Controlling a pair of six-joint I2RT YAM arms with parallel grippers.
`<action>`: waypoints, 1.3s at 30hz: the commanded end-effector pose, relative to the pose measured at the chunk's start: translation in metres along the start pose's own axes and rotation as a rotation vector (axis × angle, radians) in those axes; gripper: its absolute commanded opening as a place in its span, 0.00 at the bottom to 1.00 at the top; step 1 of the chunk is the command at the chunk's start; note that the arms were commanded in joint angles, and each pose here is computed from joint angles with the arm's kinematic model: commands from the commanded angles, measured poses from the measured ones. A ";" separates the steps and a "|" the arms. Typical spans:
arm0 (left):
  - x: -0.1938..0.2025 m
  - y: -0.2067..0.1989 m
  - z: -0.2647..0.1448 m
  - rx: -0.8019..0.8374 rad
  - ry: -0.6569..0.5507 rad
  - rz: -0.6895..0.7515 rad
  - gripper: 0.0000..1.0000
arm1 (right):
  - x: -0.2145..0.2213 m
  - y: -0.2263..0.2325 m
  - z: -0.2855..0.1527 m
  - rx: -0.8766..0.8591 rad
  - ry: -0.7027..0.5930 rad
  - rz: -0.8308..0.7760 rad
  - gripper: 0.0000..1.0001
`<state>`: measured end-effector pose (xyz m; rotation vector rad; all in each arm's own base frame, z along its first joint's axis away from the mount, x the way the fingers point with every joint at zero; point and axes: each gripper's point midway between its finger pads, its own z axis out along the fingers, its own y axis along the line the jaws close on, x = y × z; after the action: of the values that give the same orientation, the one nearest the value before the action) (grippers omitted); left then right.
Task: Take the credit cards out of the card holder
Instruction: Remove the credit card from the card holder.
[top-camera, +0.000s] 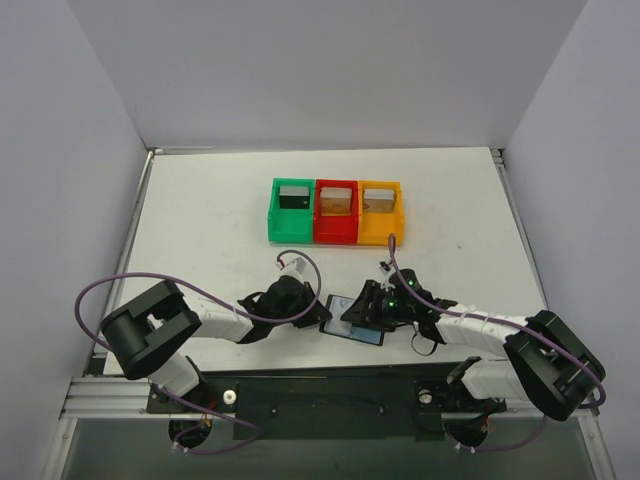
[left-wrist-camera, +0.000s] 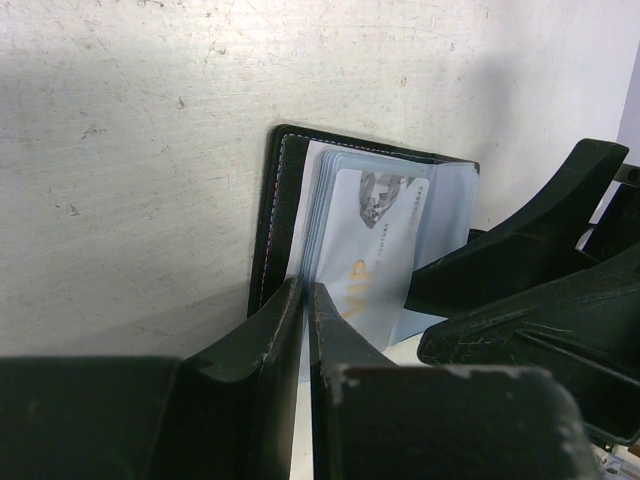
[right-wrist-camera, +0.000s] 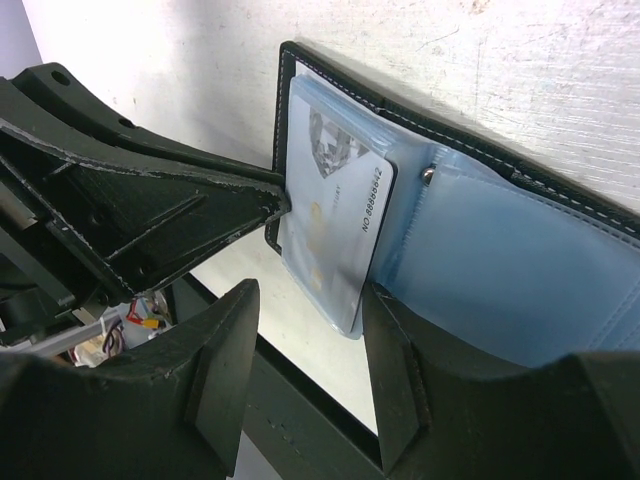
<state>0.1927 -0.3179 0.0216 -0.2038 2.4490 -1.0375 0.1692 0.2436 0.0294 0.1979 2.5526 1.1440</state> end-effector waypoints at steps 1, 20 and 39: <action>0.022 0.047 -0.002 -0.161 0.061 0.035 0.16 | -0.009 0.015 0.000 -0.067 -0.027 -0.011 0.41; 0.031 0.043 0.003 -0.149 0.091 0.046 0.16 | -0.016 0.029 0.002 -0.145 -0.051 0.011 0.34; 0.029 0.044 -0.002 -0.164 0.078 0.039 0.28 | -0.026 0.033 -0.003 -0.162 -0.101 0.012 0.43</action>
<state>0.1978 -0.3217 0.0224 -0.2132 2.4162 -1.0315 0.1735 0.2455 0.0307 0.2691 2.5180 1.2127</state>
